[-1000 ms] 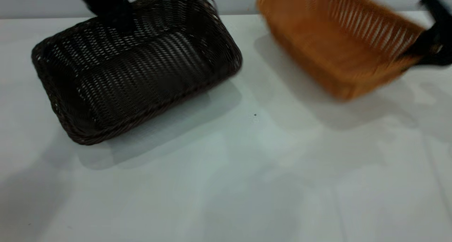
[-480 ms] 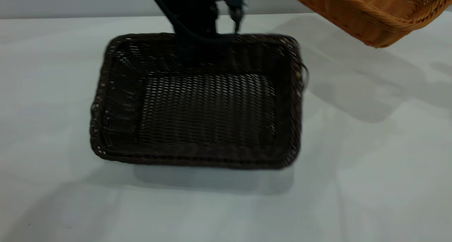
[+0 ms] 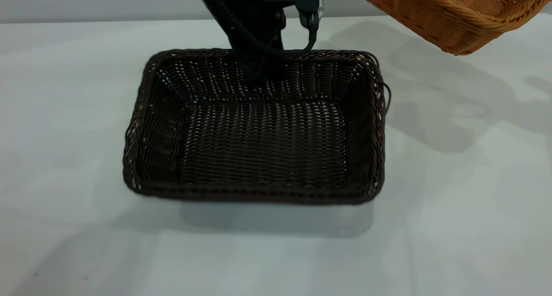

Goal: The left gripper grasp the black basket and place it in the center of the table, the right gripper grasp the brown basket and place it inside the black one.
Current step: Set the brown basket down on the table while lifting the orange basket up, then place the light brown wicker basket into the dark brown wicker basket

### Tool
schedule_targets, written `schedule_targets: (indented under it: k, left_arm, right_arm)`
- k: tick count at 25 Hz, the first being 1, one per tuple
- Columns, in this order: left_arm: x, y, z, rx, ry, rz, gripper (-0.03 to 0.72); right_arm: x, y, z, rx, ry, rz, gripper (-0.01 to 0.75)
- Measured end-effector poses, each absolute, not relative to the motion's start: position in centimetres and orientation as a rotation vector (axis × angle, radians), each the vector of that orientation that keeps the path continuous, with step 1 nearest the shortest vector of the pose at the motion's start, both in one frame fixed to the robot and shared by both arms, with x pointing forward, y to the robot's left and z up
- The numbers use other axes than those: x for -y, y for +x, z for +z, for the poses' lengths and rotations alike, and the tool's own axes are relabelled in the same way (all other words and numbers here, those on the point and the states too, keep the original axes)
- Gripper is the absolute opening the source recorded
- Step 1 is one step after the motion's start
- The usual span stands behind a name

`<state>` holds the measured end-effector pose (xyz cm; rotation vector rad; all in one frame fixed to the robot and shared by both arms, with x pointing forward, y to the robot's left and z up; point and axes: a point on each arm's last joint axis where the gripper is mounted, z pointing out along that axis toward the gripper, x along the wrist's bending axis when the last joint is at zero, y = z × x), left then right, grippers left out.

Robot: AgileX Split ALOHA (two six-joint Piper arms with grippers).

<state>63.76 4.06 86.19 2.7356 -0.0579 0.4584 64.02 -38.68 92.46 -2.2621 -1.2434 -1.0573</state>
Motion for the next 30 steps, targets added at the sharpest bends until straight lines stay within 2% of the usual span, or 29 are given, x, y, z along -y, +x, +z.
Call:
schedule_targets:
  k: [4,7,10,15,19,22,26,30]
  left_arm:
    - [-4.0,64.2,86.4,0.035,2.707,0.522,0.458]
    - [-4.2,64.6,87.0,-0.041,2.679,0.554,0.527]
    - [-5.9,65.5,89.8,-0.230,2.630,0.559,0.542]
    - [-13.9,67.2,96.3,-0.614,2.556,0.508,0.545]
    - [-20.3,67.6,99.1,-0.893,2.488,0.468,0.547]
    - [-23.7,67.8,99.8,-1.059,2.430,0.456,0.546]
    - [-26.5,68.0,99.8,-1.192,2.380,0.443,0.546]
    - [-26.9,67.9,99.8,-1.213,2.376,0.429,0.547]
  right_arm:
    - [38.6,64.0,92.6,1.250,-2.242,-1.054,0.069]
    - [38.5,64.0,92.9,1.277,-2.214,-1.047,0.069]
    - [38.2,63.8,93.6,1.329,-2.190,-1.032,0.069]
    - [35.7,63.2,96.1,1.473,-2.155,-0.940,0.069]
    - [31.1,63.0,96.6,1.618,-2.075,-0.810,0.069]
    - [27.1,62.7,96.4,1.710,-1.996,-0.717,0.069]
    - [22.1,61.8,96.2,1.816,-1.899,-0.612,0.069]
    - [18.9,61.1,95.7,1.887,-1.868,-0.550,0.069]
